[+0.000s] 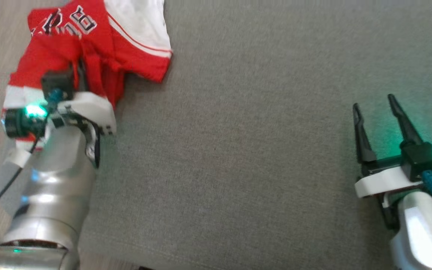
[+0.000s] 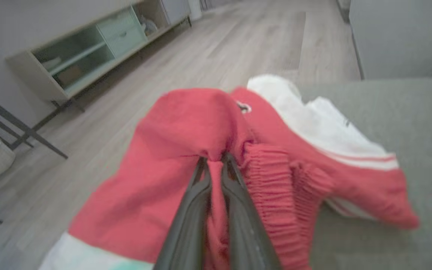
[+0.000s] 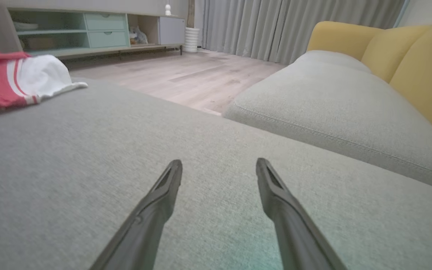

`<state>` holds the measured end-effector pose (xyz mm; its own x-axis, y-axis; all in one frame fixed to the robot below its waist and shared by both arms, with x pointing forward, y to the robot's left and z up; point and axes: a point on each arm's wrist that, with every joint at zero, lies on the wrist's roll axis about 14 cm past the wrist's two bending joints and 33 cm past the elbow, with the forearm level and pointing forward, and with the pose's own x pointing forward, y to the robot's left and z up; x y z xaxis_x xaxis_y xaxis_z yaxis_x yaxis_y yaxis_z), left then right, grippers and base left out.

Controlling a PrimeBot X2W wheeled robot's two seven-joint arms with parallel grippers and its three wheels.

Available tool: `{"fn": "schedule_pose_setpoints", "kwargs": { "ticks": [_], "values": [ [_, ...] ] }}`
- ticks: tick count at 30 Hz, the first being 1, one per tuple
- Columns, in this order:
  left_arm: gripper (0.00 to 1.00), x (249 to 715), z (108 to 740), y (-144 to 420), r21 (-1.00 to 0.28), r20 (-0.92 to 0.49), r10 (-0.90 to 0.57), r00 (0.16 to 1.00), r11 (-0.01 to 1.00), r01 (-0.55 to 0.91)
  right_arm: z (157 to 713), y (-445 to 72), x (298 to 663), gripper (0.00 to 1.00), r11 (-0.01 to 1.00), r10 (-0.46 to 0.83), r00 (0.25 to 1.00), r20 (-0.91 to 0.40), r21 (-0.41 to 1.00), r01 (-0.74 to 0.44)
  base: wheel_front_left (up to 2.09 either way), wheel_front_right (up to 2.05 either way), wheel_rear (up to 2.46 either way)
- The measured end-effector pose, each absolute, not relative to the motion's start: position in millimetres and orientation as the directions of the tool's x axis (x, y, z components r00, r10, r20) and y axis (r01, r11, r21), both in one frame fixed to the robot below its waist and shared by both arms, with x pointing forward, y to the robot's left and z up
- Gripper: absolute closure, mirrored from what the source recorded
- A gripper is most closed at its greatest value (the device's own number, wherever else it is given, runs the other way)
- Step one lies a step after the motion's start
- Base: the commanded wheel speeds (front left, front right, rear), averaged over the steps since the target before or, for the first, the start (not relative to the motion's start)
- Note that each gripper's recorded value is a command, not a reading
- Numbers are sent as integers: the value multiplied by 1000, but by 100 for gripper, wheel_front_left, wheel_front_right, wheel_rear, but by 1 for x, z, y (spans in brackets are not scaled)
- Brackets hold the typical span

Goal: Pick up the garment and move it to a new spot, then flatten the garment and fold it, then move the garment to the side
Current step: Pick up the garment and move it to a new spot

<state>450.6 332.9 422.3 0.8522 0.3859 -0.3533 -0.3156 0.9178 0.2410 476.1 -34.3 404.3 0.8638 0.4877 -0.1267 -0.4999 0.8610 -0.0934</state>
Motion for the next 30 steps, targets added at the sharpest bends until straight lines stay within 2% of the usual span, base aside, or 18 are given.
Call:
{"fn": "schedule_pose_setpoints", "kwargs": {
  "ticks": [6, 8, 12, 15, 23, 26, 30],
  "values": [
    [100, 479, 519, 323, 244, -77, 314, 946, 926, -288, 436, -42, 456, 0, 891, 445, 892, -79, -63, -450, 0, 0, 0],
    [100, 482, 536, 317, 239, -30, 288, 957, 932, -273, 439, -47, 450, 0, 897, 434, 897, -80, -60, -439, 0, 0, 0],
    [100, 492, 590, 272, 210, 128, 141, 982, 963, -166, 449, -72, 426, 0, 923, 375, 924, -78, -57, -380, 0, 0, 0],
    [100, 500, 615, 224, 188, 174, 8, 985, 981, -41, 457, -96, 411, 0, 950, 310, 949, -64, -30, -312, 0, 0, 0],
    [100, 503, 686, 82, 155, 302, -325, 896, 944, 290, 475, -164, 373, 0, 993, 116, 993, -21, -17, -116, 0, 0, 0],
    [100, 494, 683, 26, 135, 293, -449, 844, 894, 428, 484, -187, 358, 0, 999, 42, 999, 2, -11, -42, 0, 0, 0],
    [100, 479, 647, -44, 113, 214, -596, 774, 802, 586, 491, -208, 339, 0, 999, -32, 999, 22, 8, 32, 0, 0, 0]
  ]
}}
